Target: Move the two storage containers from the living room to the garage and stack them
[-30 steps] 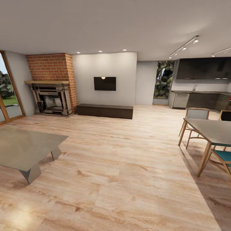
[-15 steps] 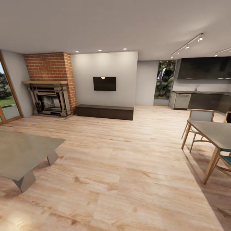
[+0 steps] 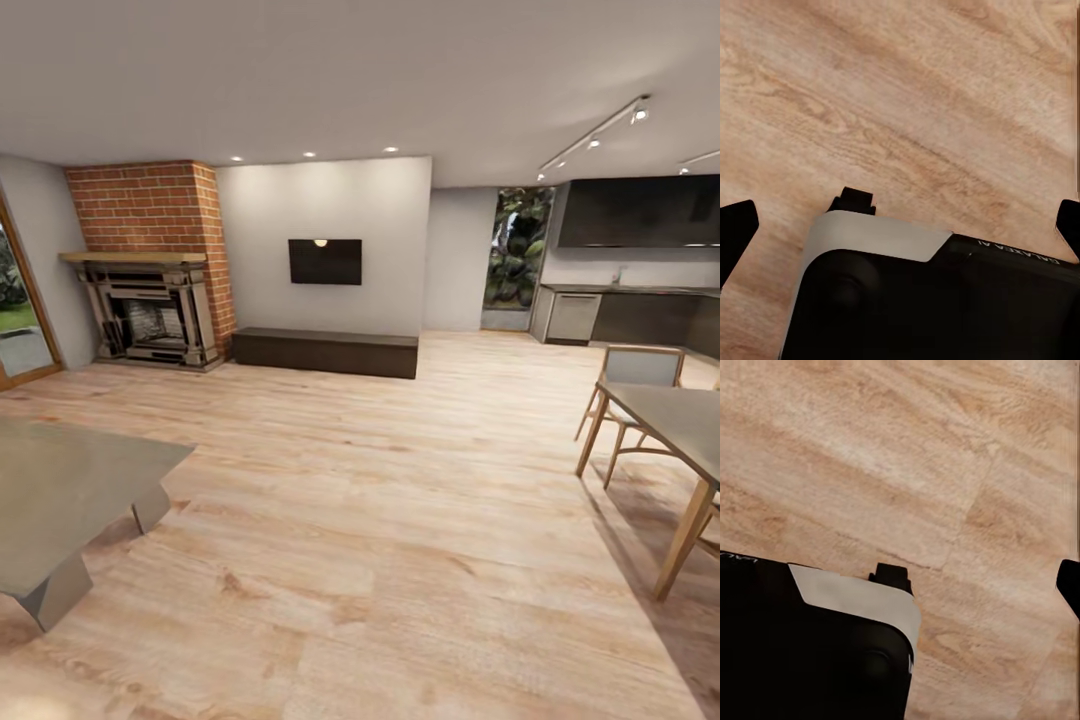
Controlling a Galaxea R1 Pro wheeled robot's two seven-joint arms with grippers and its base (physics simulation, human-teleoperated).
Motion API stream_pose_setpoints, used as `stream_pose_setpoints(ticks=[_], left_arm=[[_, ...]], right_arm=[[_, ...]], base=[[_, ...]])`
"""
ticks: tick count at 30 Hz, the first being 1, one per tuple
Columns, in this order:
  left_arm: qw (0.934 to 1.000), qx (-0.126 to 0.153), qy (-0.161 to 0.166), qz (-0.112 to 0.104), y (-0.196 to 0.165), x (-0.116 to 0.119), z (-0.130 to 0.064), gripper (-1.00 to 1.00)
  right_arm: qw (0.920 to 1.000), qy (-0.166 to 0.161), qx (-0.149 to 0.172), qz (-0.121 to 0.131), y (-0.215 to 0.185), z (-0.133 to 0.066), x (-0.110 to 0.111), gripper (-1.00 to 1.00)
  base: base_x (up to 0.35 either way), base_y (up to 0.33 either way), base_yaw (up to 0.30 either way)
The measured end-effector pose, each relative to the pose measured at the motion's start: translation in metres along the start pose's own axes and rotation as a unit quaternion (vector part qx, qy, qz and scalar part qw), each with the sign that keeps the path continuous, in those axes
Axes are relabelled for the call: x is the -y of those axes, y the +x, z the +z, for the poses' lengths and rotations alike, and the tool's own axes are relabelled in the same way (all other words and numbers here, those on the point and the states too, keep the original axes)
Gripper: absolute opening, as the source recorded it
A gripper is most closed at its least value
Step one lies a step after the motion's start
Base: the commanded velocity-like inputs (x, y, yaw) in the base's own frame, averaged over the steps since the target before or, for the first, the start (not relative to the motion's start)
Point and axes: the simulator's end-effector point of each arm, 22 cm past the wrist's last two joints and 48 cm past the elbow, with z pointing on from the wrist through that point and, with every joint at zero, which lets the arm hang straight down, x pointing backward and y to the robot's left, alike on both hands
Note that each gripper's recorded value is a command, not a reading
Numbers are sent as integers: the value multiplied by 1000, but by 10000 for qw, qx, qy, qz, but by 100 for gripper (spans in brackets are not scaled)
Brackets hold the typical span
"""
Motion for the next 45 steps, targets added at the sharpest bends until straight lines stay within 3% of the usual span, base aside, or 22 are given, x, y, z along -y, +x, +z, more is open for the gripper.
stream_pose_setpoints(ticks=[9, 20, 30, 45], left_arm=[[10000, 2, 0, 0, 0, 0, 0, 100], [10000, 2, 0, 0, 0, 0, 0, 100], [10000, 2, 0, 0, 0, 0, 0, 100], [10000, 2, 0, 0, 0, 0, 0, 100]], right_arm=[[10000, 25, -1, 81, 0, 0, 0, 100], [9984, 89, -72, 553, 3, 0, 1, 100], [9982, 94, -66, 592, 3, 0, 1, 100], [9982, 111, -18, 590, 1, 0, 3, 100]], base=[[319, 0, 0], [319, 0, 0], [319, 0, 13], [319, 0, 193]])
